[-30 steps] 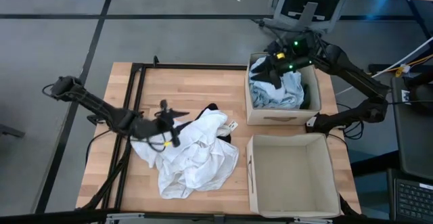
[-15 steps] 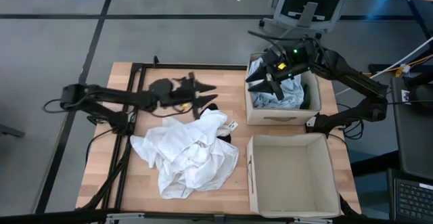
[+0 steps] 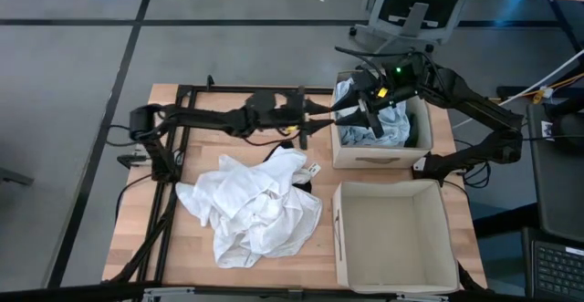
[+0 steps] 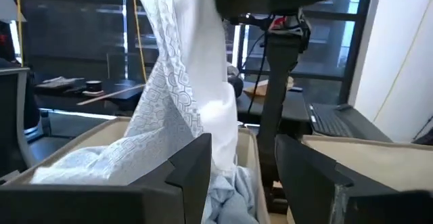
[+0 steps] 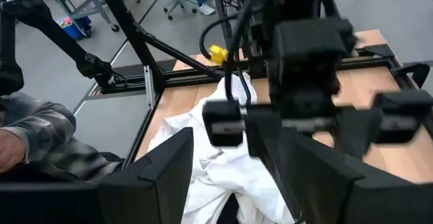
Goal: Sort clothes
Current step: Put the patterned polo into the top bin, then put the white polo into the bottom bin
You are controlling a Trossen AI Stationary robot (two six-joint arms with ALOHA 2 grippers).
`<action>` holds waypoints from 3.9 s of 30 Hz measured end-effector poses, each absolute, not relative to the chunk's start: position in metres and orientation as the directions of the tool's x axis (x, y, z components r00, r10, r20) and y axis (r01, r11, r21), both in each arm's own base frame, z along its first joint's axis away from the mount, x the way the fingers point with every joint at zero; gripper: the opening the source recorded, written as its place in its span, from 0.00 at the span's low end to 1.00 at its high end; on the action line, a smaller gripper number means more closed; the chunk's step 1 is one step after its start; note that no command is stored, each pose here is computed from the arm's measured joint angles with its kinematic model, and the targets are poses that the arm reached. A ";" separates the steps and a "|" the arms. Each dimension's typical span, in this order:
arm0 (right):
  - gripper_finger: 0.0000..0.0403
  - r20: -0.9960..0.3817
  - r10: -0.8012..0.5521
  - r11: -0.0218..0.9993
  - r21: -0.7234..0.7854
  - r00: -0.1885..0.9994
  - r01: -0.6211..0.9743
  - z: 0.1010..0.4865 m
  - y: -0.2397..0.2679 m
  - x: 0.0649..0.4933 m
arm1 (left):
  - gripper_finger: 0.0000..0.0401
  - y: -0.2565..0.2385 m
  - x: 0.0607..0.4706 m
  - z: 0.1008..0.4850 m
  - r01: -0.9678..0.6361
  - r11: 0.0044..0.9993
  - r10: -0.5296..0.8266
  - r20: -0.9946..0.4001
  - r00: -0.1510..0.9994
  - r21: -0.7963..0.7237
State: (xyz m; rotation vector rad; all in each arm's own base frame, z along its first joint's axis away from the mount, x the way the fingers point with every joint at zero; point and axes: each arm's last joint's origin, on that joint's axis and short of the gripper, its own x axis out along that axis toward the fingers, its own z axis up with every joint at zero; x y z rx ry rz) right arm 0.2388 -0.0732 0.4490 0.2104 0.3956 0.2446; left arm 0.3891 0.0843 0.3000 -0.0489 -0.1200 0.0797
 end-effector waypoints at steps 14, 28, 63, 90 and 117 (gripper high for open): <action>0.55 -0.353 0.283 0.954 0.200 0.892 -0.223 0.449 -0.073 0.239 | 0.39 0.096 0.409 0.301 -0.222 0.975 0.218 0.142 0.966 0.011; 0.55 -0.348 0.300 0.951 0.176 0.888 -0.252 0.449 -0.073 0.239 | 0.39 0.102 0.410 0.313 -0.145 0.988 0.124 0.265 0.956 0.059; 0.55 -0.301 0.370 0.923 0.228 0.879 -0.310 0.512 -0.052 0.188 | 0.00 0.161 0.406 0.289 -0.448 0.877 0.447 0.048 0.893 0.176; 0.55 -0.832 -0.379 0.903 -0.236 0.406 0.358 0.312 -0.128 0.219 | 0.35 0.120 0.398 0.305 -0.271 0.930 0.307 -0.118 0.944 0.250; 0.55 -0.829 -0.290 0.895 -0.057 0.478 0.442 0.390 -0.110 0.175 | 0.33 0.059 0.290 0.310 -0.194 0.971 0.237 -0.628 0.741 0.138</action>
